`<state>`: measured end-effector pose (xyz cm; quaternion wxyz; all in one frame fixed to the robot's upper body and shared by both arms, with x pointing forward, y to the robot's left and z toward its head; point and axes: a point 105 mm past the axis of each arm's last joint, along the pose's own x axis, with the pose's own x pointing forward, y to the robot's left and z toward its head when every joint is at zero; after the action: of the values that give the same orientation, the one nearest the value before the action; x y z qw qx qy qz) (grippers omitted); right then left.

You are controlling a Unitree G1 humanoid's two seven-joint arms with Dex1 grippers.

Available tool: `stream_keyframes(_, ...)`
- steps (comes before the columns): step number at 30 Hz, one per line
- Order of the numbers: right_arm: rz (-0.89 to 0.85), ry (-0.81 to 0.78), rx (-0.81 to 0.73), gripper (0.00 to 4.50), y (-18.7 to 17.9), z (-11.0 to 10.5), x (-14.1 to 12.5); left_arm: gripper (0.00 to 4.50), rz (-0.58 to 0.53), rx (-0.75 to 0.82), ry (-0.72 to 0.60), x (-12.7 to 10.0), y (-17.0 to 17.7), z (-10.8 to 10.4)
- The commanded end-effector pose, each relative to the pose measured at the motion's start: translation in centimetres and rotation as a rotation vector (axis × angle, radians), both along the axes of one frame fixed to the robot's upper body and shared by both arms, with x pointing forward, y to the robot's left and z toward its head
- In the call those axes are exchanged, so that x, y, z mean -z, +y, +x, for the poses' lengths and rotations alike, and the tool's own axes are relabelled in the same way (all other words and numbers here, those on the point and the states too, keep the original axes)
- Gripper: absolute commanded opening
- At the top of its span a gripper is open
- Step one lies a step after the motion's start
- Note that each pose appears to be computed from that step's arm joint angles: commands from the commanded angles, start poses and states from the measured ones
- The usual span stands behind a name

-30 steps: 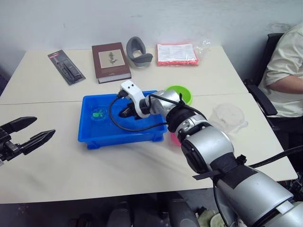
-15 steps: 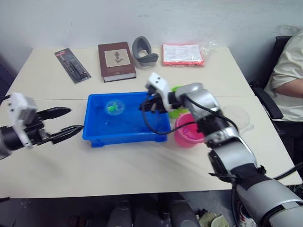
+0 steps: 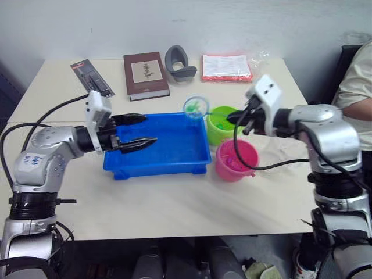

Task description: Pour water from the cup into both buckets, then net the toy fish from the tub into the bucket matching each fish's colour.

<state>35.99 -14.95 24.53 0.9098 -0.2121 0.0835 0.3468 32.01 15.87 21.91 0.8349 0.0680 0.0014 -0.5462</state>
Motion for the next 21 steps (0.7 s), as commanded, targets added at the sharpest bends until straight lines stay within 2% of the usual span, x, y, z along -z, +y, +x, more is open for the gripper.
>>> stream_keyframes(1,-0.045,-0.134,0.070,0.00,-1.9,-0.6,-2.3,4.47,-0.013,0.034,-0.032,-0.9,-0.8,-0.2)
stream_keyframes(7,-0.408,-0.377,0.079,0.00,-4.4,-0.9,-1.3,4.47,-0.021,0.058,-0.026,-0.6,-1.7,-0.1)
stream_keyframes(11,-0.791,-0.662,-0.030,0.00,-4.5,-1.4,-1.4,4.47,-0.019,0.059,-0.027,-0.8,-1.6,0.1)
stream_keyframes(14,-1.066,-0.814,-0.154,0.00,-4.6,-1.7,-0.9,4.47,-0.018,0.059,-0.028,-0.9,-1.6,0.3)
stream_keyframes(17,-1.192,-0.942,-0.207,0.00,-4.7,-1.9,-1.6,4.47,-0.014,0.064,-0.031,-1.0,-1.7,0.4)
stream_keyframes(19,-1.218,-0.947,-0.189,0.00,-5.4,-1.6,-1.9,4.47,-0.013,0.066,-0.032,-1.1,-1.7,0.5)
stream_keyframes(21,-1.222,-0.899,-0.295,0.00,-4.6,-2.1,0.6,4.47,-0.008,0.070,-0.033,-1.1,-1.8,0.5)
